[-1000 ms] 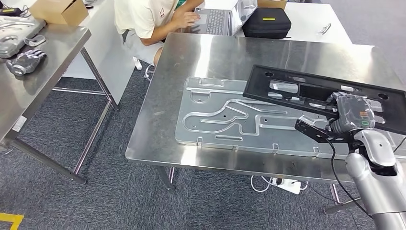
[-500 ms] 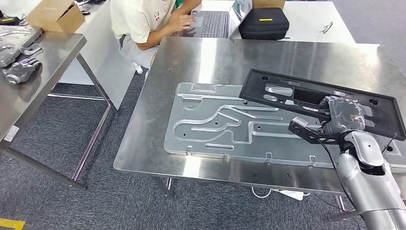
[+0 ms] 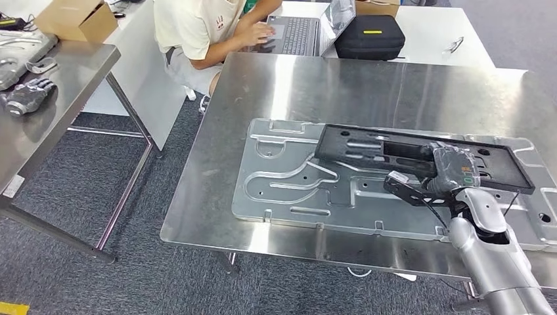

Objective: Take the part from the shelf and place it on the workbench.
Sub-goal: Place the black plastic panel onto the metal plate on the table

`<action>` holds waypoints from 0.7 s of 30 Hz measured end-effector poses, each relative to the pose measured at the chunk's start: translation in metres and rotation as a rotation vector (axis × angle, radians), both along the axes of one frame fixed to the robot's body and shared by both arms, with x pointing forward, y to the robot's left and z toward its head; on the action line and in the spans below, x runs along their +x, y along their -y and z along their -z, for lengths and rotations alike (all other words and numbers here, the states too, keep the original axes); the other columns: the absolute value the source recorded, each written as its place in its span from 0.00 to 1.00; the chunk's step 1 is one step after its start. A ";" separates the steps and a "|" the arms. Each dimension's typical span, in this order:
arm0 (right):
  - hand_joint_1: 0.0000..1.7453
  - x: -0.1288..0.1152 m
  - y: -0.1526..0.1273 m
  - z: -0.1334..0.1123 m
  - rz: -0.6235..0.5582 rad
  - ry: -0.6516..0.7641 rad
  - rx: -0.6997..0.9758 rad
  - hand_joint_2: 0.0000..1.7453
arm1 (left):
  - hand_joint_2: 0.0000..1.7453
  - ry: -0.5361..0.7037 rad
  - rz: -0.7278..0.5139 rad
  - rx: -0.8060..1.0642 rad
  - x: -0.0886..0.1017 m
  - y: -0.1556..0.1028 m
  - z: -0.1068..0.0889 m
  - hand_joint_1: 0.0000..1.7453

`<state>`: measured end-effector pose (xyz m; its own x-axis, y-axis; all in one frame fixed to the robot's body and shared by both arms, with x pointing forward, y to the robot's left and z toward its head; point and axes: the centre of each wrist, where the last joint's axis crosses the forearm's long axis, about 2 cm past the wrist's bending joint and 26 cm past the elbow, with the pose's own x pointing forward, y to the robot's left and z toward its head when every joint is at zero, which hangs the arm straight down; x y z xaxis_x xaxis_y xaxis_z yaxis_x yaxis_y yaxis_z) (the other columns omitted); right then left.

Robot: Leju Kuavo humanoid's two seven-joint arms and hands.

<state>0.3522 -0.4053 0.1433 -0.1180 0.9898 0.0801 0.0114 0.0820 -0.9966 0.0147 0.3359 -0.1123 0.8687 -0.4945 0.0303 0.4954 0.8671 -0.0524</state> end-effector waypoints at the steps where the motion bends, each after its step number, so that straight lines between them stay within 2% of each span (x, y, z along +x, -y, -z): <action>1: 0.00 -0.001 0.000 0.002 -0.002 -0.005 -0.001 0.00 | 0.00 0.002 0.001 -0.003 0.000 0.000 0.000 0.00; 21: 0.00 -0.005 -0.008 0.006 -0.033 -0.011 -0.005 0.00 | 0.00 0.006 -0.011 -0.006 0.000 -0.001 0.000 0.00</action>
<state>0.3476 -0.3977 0.1374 -0.1493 0.9858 0.0762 -0.0018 0.0768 -0.9970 0.0151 0.3367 -0.1122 0.8740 -0.4844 0.0384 0.4859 0.8723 -0.0544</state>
